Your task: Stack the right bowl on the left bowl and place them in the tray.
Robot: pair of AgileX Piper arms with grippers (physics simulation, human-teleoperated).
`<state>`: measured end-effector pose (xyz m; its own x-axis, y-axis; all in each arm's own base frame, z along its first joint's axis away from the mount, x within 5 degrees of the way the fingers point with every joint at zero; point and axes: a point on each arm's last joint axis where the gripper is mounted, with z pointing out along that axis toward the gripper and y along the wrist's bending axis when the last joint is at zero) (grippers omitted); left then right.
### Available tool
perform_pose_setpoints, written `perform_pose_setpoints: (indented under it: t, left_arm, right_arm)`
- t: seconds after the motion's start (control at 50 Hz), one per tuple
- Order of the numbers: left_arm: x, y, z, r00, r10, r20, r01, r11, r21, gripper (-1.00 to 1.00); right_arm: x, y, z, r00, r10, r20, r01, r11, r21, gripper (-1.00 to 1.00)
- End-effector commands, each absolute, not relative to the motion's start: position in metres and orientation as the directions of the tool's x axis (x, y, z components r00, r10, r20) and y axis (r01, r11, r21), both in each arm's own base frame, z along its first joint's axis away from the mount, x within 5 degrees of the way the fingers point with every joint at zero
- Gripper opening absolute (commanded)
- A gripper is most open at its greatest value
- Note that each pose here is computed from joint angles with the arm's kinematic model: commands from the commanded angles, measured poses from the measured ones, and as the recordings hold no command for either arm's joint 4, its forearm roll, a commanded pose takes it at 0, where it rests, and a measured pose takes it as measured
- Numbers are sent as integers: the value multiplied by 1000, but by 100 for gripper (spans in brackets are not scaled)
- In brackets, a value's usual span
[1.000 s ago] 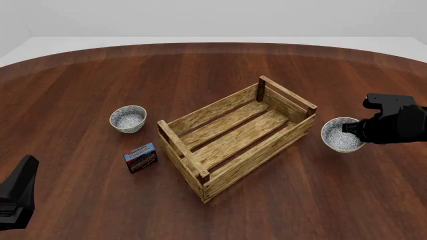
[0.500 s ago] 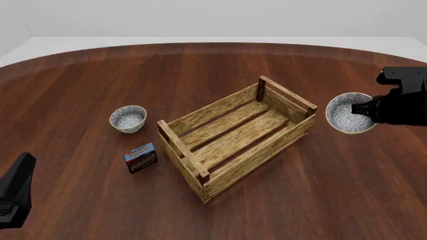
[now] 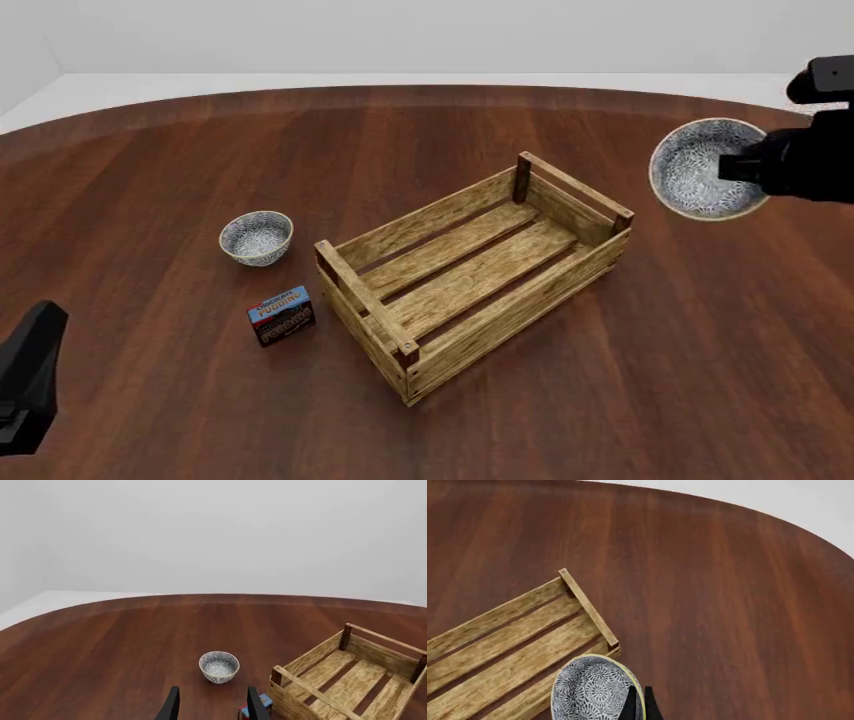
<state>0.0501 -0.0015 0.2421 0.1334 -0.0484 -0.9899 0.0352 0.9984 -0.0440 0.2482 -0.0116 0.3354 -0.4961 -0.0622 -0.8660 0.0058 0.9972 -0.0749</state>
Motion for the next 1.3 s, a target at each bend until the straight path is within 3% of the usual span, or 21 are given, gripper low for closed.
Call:
perform_pose_setpoints:
  t: [0.02, 0.68, 1.3]
  left_arm:
    - [49, -2, 245, 131, -77, -988, 54, 996, -70, 100]
    - [41, -8, 269, 134, -84, -987, 188, 980, -58, 100]
    - [72, -23, 312, 166, -44, -985, 303, 953, 9, 100]
  right_arm:
    - [234, 10, 361, -407, -86, -909, -70, 996, -63, -100]
    - [236, 76, 370, -242, -50, -969, -302, 953, 27, -100]
    - [256, 110, 359, -139, -12, -990, -388, 921, 43, -100]
